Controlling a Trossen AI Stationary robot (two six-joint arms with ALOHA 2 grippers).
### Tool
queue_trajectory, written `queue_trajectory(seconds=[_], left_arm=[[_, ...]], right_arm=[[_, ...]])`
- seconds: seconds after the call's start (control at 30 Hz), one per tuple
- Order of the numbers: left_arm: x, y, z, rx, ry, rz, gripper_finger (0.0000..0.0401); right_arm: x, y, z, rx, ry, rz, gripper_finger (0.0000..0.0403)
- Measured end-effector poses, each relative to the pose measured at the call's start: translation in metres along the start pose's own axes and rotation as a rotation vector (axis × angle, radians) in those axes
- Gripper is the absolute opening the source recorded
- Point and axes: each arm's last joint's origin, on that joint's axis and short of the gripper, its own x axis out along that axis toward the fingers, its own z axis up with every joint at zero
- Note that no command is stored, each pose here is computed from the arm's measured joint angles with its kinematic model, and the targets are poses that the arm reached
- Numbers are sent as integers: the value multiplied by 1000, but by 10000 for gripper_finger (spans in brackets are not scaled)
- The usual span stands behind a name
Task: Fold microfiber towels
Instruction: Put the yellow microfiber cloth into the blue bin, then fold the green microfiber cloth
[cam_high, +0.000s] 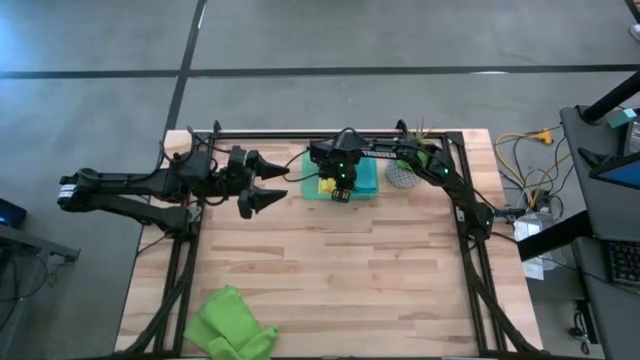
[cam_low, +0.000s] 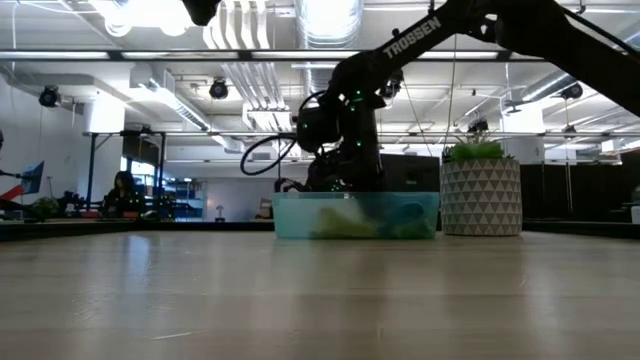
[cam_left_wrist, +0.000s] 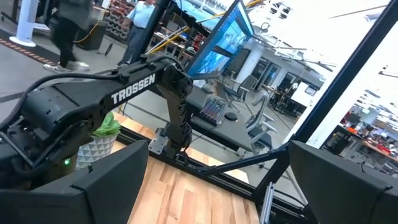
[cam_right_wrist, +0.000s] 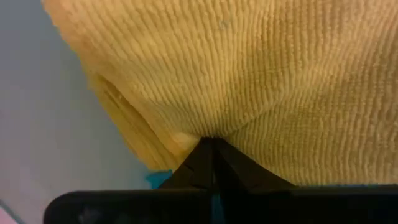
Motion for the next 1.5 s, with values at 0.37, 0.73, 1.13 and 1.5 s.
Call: queue_trajectory(seconds=[0.37,0.73,1.13,1.5], left_arm=[[0,0,0,-1,3,-3,372],[3,1,-2,0,10,0,372],[-3,-2,5,0,-36,-23,372],[2,6,-3,-90,-24,143,372]], right_arm=[[-48,7,3,38,-212,10,9],[-31,27,16,10,-278,25,9],[-151,38,-44,-1,-565,27,9],[-183,106,-190,77,-1034,211,9]])
